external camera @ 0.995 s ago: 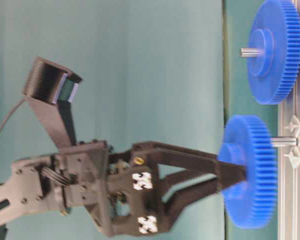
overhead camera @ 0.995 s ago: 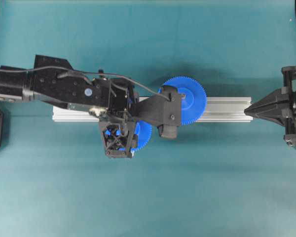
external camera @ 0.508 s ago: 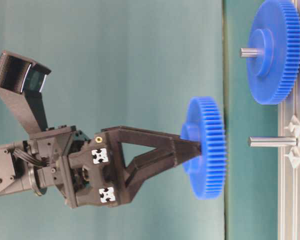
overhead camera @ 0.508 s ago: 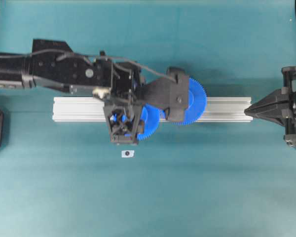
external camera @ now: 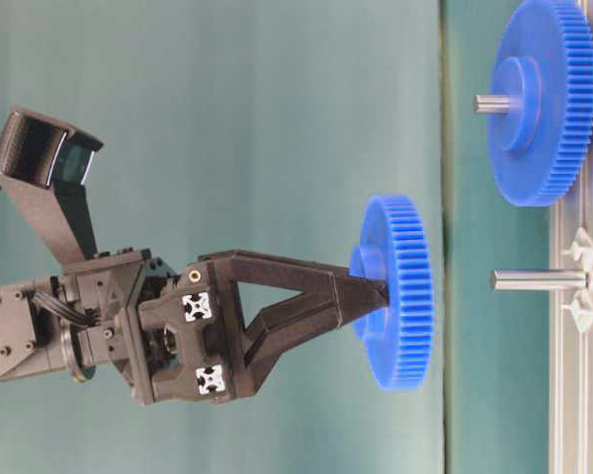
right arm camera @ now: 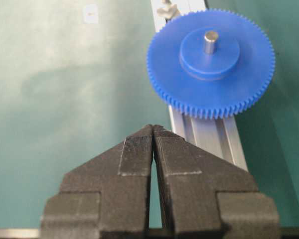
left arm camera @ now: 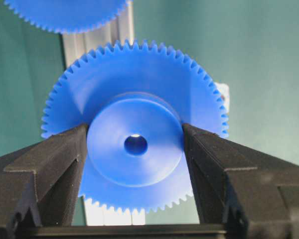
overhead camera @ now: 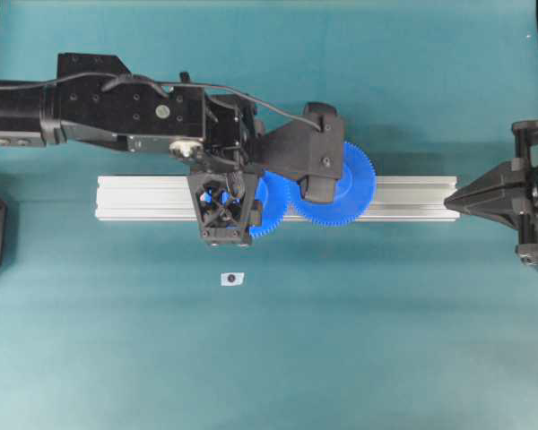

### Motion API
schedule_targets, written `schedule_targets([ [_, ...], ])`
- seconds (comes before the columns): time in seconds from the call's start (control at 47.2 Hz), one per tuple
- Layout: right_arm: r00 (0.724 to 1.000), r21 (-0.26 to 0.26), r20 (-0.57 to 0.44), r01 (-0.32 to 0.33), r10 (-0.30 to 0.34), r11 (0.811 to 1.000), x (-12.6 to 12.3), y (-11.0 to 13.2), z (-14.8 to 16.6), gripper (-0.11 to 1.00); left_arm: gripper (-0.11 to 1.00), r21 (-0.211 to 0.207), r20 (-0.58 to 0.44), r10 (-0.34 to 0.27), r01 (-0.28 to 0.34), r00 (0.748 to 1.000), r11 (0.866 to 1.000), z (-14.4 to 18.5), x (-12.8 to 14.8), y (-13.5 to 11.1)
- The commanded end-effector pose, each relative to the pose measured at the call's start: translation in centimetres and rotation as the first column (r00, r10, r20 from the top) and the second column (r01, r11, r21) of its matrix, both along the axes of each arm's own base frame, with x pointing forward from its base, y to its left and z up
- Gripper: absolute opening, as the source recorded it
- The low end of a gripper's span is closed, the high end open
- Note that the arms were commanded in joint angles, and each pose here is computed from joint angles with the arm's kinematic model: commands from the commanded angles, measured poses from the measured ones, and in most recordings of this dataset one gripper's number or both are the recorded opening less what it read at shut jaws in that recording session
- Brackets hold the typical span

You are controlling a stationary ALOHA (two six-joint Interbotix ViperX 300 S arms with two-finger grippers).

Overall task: Find the location of the shaft and insert the small gear.
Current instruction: 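Carry the held gear toward the empty shaft on the rail, then align the gear's bore above the empty metal shaft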

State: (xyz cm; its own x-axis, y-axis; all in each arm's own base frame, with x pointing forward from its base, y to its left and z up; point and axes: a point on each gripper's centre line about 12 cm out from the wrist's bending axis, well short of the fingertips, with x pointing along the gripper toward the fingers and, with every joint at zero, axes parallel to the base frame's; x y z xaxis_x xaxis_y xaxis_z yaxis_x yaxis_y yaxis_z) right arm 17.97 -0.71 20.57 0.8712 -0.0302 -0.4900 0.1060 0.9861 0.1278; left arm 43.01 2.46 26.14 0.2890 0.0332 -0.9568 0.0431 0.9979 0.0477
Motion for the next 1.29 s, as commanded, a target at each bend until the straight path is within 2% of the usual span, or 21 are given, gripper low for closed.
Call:
schedule_targets([
  [0.0, 1.0, 0.009, 0.014, 0.007, -0.007, 1.0, 0.2, 0.0, 0.4, 0.04, 0.65, 0.008, 0.058, -0.002, 0.001, 0.998, 1.0, 2.0, 0.1, 0.2],
  [0.762, 1.0, 0.007, 0.011, 0.007, -0.007, 1.0, 0.2, 0.0, 0.3, 0.04, 0.65, 0.012, 0.039, -0.015, 0.015, 0.999, 1.0, 0.9, 1.2, 0.4],
  [1.271, 1.0, 0.007, 0.012, 0.007, -0.007, 1.0, 0.2, 0.0, 0.3, 0.04, 0.65, 0.009, -0.003, -0.011, 0.011, 1.0, 1.0, -1.5, 1.7, 0.6],
])
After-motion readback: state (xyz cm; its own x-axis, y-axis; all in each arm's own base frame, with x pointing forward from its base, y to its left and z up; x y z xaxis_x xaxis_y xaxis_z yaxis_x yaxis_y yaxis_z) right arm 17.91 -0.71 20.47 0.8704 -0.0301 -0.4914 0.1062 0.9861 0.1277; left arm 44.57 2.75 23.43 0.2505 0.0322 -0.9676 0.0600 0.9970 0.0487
